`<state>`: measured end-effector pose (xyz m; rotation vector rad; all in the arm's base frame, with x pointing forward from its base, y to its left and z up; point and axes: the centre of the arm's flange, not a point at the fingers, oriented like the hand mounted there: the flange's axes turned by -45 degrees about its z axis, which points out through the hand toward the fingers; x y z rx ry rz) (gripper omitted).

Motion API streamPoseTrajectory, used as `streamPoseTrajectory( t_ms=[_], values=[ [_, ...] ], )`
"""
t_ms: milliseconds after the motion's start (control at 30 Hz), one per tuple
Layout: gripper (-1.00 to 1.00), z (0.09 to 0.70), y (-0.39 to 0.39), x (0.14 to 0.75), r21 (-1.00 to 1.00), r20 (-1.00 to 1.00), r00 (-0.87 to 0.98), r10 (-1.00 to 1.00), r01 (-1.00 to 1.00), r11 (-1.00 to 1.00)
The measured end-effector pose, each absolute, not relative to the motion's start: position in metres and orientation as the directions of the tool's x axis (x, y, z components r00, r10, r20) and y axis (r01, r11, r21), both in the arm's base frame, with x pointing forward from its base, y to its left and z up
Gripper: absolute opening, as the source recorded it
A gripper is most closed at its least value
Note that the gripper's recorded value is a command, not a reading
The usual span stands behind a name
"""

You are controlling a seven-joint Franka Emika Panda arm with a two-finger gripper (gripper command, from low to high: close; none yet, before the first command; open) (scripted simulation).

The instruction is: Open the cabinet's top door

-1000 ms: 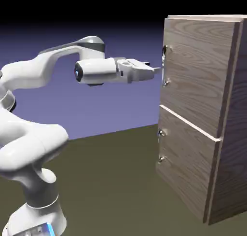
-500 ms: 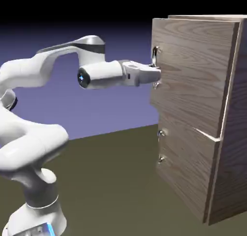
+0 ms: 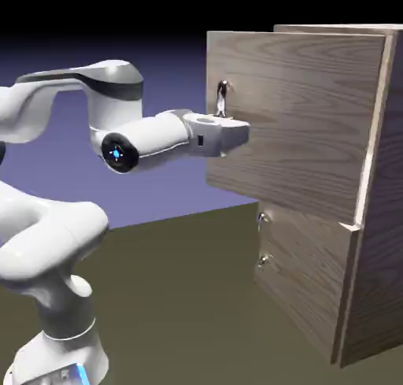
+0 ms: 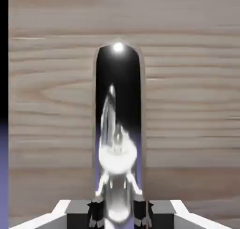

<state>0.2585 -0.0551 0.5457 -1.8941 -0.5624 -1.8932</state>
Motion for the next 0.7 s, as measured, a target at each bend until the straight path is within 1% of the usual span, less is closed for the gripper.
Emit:
streamPoseTrajectory(
  t_ms=[367,700],
  values=[
    [-1.00,0.546,-0.139,0.224,0.000,1.000,0.000,0.000,0.755,-0.655],
    [-1.00,0.546,-0.220,0.214,0.000,1.000,0.000,0.000,0.895,-0.445]
  ],
)
